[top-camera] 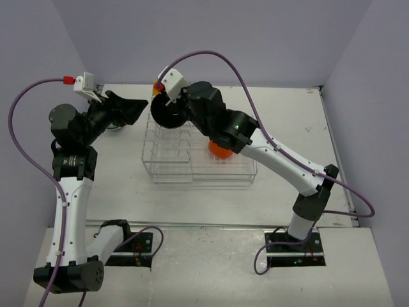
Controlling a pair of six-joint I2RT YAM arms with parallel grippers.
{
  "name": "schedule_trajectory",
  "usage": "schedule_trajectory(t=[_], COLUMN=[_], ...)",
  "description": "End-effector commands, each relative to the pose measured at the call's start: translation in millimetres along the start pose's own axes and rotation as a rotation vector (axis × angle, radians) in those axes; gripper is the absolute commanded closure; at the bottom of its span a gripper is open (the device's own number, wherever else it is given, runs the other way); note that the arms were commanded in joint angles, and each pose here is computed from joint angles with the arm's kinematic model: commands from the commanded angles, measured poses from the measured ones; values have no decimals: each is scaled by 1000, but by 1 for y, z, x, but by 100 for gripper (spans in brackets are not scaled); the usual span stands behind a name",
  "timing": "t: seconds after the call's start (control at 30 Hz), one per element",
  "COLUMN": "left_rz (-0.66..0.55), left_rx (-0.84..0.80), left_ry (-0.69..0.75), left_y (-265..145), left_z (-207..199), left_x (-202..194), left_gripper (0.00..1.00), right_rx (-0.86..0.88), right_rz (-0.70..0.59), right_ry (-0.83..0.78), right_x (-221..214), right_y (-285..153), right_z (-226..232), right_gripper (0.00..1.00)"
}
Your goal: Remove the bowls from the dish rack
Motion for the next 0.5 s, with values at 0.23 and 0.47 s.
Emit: schedule_trajectory(t=[0.23,0.47], left_rz=[36,55], left_rx=[-50,-21], left_ry=[-17,-34], left_y=[-1,4], left_z=[-3,6], left_x=[-16,-26], left_gripper=[28,33], right_rx=[-39,-34], right_rz=[-109,-127], right_ry=[88,105], right_x=[26,34], right_y=[11,18], right_z=[-12,-11], right_gripper=[100,100])
Point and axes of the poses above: each gripper's point midway between its finger pads, its own y axis out along the fingers, its own z axis along the line the jaws close on, x = y × z, the point moved 10 cm from there along -y, back along the fingers, and after that the axes turned 6 degrees about -y, right-handed, at the moved point
